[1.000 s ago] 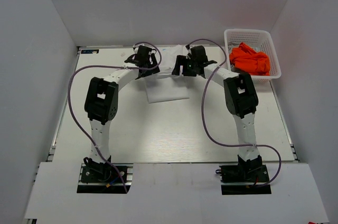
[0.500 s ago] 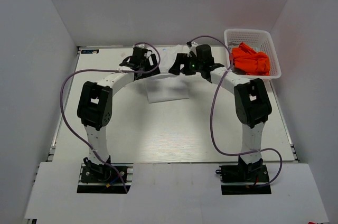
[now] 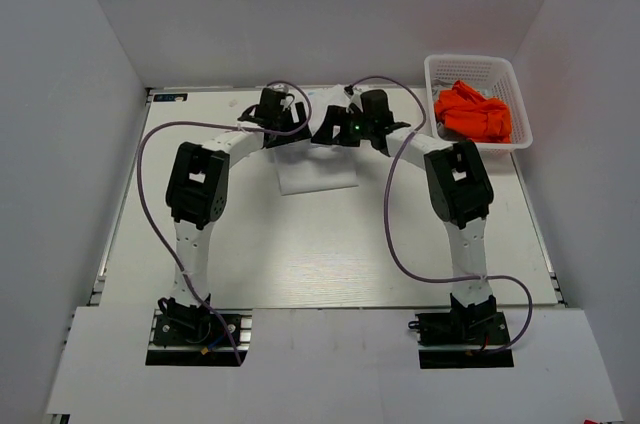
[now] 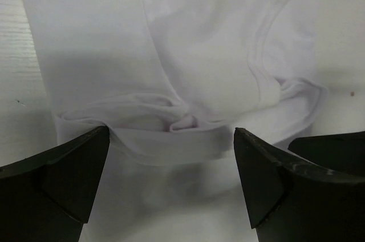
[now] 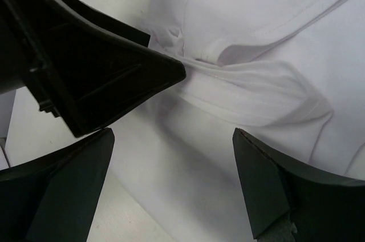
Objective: Fold and stack the t-shirts
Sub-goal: Fold the folded rectangular tshirt in 1/3 of the way
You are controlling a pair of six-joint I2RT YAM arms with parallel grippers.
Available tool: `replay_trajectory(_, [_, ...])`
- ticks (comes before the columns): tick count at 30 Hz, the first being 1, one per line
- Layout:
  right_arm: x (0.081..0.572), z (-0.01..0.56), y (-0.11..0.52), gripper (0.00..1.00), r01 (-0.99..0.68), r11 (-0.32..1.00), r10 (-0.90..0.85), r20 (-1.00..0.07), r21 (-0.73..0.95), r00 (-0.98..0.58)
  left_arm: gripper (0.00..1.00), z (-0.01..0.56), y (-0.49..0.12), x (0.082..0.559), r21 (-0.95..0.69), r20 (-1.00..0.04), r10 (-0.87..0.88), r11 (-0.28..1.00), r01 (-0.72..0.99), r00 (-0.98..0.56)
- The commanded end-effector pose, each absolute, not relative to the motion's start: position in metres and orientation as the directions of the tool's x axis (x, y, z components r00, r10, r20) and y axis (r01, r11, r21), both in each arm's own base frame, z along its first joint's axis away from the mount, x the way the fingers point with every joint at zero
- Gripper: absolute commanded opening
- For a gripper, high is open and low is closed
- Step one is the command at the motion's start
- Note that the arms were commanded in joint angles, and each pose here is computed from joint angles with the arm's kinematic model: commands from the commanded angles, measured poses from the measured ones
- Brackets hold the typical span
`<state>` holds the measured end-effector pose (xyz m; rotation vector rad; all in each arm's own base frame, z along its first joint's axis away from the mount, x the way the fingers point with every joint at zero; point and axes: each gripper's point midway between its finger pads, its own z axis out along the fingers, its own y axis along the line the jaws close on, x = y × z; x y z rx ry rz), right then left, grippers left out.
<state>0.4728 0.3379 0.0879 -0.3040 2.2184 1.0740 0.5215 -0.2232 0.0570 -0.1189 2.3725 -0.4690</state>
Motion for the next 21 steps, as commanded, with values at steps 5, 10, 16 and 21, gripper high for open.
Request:
replay_trajectory(5, [0.507,0.110,0.358,0.90,-0.540,0.583,0.103,-0.714,0.607,-0.692,1.00,0.098,-0.210,0.565,-0.371,-0.729,-0.278,0.929,0.020,-0.626])
replay_trajectory(10, [0.537,0.112,0.363,0.90,-0.568,0.589,0.135,-0.762,0.575,-0.633,1.00,0.122,-0.193,0.593,-0.399,-0.764,-0.348,0.917,-0.026,-0.543])
replay_trajectory(16, [0.554,0.154,0.362,0.90,-0.637,0.607,0.136,-0.852,0.474,-0.505,1.00,0.147,-0.173,0.620,-0.418,-0.768,-0.386,0.907,-0.056,-0.511])
replay_trajectory(21, [0.524,0.159,0.348,0.90,-0.659,0.636,0.036,-0.869,0.401,-0.493,1.00,0.142,-0.161,0.574,-0.393,-0.745,-0.366,0.916,-0.075,-0.558])
